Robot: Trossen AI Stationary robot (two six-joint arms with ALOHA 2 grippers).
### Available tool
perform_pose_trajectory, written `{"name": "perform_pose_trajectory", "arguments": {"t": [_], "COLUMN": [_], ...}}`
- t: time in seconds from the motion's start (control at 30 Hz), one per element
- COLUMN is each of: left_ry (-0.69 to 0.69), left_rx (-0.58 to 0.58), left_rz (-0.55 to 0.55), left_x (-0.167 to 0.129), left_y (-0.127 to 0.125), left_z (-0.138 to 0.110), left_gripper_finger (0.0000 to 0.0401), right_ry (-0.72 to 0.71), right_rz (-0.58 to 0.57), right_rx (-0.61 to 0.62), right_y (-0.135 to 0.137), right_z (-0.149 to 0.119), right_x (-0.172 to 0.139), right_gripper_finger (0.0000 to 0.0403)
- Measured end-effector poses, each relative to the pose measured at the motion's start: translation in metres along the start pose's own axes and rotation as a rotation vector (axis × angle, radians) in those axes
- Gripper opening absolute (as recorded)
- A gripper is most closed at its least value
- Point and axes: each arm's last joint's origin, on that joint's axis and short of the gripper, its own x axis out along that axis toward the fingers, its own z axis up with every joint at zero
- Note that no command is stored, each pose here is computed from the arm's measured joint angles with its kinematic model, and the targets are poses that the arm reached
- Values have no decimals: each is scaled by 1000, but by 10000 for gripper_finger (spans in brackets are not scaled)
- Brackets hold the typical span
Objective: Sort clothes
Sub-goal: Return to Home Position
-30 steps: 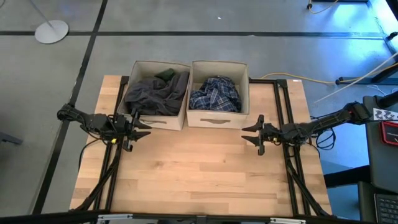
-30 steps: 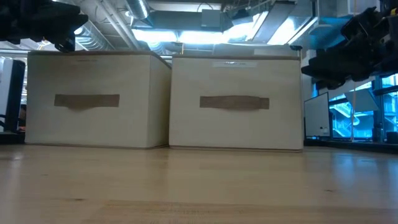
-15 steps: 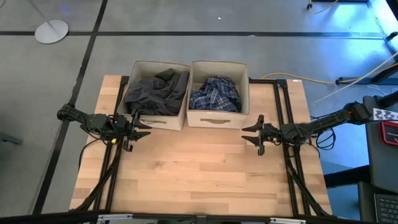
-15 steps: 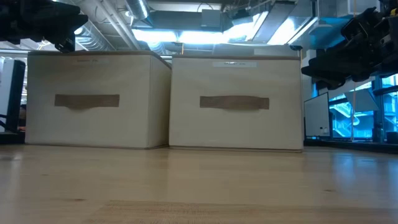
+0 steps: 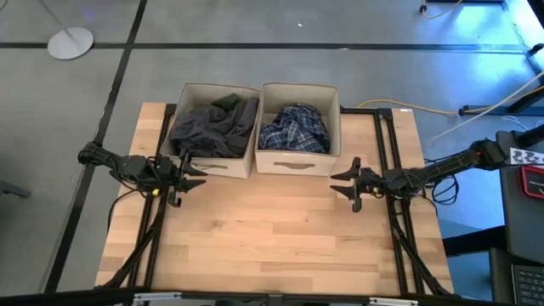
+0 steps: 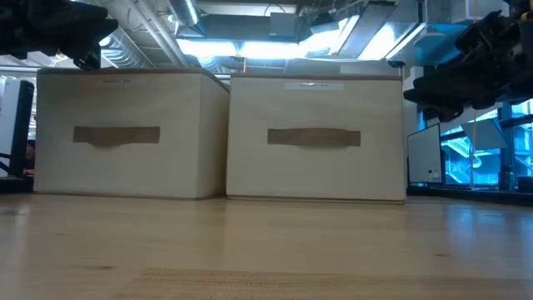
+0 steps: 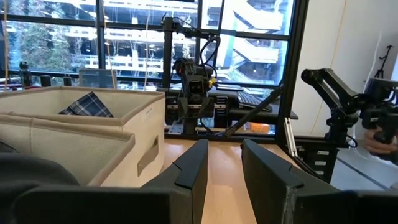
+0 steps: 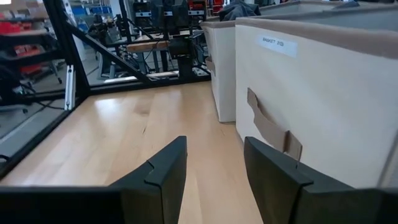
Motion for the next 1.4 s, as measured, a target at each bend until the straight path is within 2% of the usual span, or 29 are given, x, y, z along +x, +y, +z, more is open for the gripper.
{"name": "perform_pose_trajectory", "arguments": {"t": [0.17,0.6,0.73,1.07,1.4], "left_ry": [-35,-39,-37,-25,-32], "left_rx": [-3,44,82,288,294], "left_rz": [7,4,3,4,5], "left_x": [0,0,0,1,0], "left_y": [0,0,0,0,0], "left_z": [2,3,2,1,1], "left_gripper_finger": [88,88,88,88,88], "right_ry": [0,0,4,8,43], "right_rz": [0,0,-1,-1,-7], "right_rx": [60,52,50,47,34], "right_y": [0,0,0,0,-1], "right_z": [0,0,0,-1,-4], "right_x": [0,0,0,0,0], "right_gripper_finger": [163,163,163,163,163]}}
